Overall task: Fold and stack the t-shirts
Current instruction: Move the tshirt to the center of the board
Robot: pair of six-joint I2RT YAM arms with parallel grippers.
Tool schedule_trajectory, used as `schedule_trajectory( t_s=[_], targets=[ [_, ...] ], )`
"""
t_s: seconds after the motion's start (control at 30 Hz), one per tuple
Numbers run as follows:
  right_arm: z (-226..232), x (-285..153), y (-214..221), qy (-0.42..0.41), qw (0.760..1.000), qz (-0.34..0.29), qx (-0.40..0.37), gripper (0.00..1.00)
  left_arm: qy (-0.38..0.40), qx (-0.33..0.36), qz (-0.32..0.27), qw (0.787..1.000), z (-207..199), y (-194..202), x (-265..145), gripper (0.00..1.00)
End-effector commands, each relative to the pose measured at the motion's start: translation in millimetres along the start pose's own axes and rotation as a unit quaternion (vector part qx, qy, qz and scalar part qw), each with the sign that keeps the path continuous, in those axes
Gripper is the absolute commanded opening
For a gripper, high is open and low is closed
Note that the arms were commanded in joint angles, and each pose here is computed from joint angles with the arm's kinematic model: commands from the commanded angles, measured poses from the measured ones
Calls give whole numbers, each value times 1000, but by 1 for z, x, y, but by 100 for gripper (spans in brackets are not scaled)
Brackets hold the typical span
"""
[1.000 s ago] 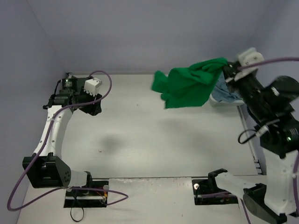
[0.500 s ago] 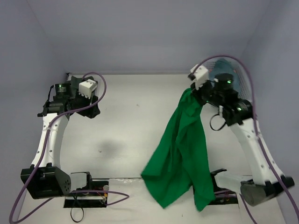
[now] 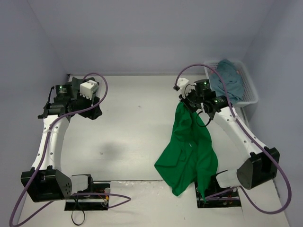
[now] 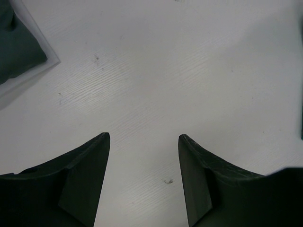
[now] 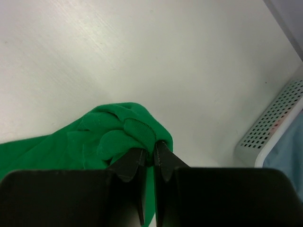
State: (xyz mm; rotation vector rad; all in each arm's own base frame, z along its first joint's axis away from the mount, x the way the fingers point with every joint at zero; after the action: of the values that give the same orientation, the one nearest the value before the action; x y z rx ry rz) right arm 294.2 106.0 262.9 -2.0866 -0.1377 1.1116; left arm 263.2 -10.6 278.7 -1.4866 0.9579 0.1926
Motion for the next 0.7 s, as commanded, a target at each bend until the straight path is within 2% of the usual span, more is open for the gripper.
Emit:
schedule_trajectory(
  t_s=[0.0,0.03,0.07,0.13,0.33,0.37,0.4,0.47,0.53,0.57,0.67],
  targets=[
    [-23,28,-5,86,996,1,-11,0,8,11,-37,999,-2,-12,-4,54],
    [-24,46,1,94,995,30,-12,0,12,10,-38,999,-3,-12,-4,54],
    [-39,51,5,166,984,64,-8,0,20,8,-40,999,-4,-12,-3,54],
    [-49,80,19,209,970,121,-2,0,31,6,-40,999,-7,-13,-2,54],
    [-74,133,39,316,933,174,9,0,54,2,-42,998,-14,-15,0,55],
    [-80,137,38,337,924,181,10,0,56,0,-42,998,-14,-15,1,55],
    [-86,138,43,379,900,213,10,0,59,-2,-41,997,-15,-15,2,55],
    [-93,154,52,411,876,251,0,2,66,-5,-37,997,-16,-14,5,55],
    [-97,157,63,437,852,287,-7,16,74,1,-29,997,-22,-13,9,55],
    [-101,155,65,445,845,298,-10,28,79,7,-25,997,-25,-12,11,56],
    [-109,137,66,465,833,300,-1,49,103,39,-6,994,-42,-10,20,56]
  ],
)
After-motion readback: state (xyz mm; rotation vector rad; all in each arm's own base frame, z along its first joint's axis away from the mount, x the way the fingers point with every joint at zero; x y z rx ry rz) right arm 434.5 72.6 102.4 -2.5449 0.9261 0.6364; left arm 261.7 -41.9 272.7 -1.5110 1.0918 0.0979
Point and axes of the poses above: each gripper's point midway between its finger pads, its own x axis out along the fingers, its own z axis along the line the jaws close on, y = z × x, the point moved 8 cm from there along -x, back along the fingers, and after that the axes turned 8 degrees about -x, right-handed, at the moved point
